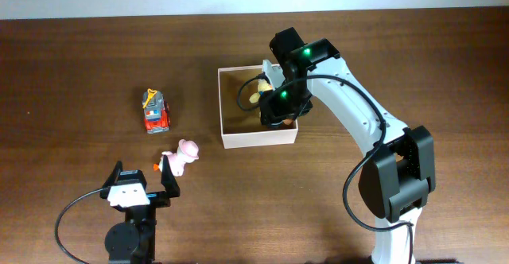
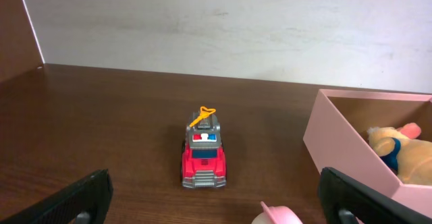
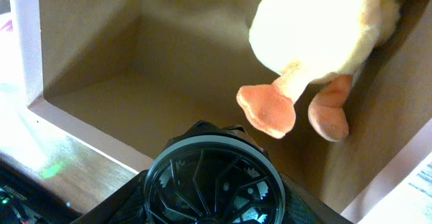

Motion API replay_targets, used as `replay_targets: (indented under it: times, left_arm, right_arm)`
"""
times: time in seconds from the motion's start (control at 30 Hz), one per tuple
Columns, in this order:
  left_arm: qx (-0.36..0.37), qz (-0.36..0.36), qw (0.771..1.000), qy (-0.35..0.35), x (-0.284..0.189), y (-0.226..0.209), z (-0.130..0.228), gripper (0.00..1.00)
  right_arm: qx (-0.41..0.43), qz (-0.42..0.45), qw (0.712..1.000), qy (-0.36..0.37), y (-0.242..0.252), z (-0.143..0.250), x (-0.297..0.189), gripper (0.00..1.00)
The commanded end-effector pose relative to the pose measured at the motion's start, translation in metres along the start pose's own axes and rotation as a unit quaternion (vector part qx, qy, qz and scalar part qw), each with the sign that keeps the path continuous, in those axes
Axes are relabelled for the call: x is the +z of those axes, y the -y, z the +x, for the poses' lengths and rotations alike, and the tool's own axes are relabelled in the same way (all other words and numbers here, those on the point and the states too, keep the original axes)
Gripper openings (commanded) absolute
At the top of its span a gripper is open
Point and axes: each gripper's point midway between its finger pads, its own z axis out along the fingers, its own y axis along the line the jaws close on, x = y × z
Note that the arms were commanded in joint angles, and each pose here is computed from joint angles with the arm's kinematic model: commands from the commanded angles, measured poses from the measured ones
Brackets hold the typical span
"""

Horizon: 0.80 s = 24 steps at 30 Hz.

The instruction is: Pack container

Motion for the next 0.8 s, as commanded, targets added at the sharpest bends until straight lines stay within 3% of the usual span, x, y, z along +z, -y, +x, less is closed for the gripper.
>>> replay_targets:
  times: [0.0, 0.77]
  left_arm:
    - [0.006, 0.002, 1.000, 0.000, 0.0002, 0.0002, 0.0016, 0.99]
    - [0.006, 0.002, 1.000, 0.000, 0.0002, 0.0002, 0.0016, 0.99]
  right_arm:
    - [-0.003, -0.003, 1.000, -0.003, -0.0008, 0.0002, 0.0056, 0.57]
    - [-0.015, 0.007, 1.000, -0.006, -0.0072, 0.0021, 0.0091, 0.57]
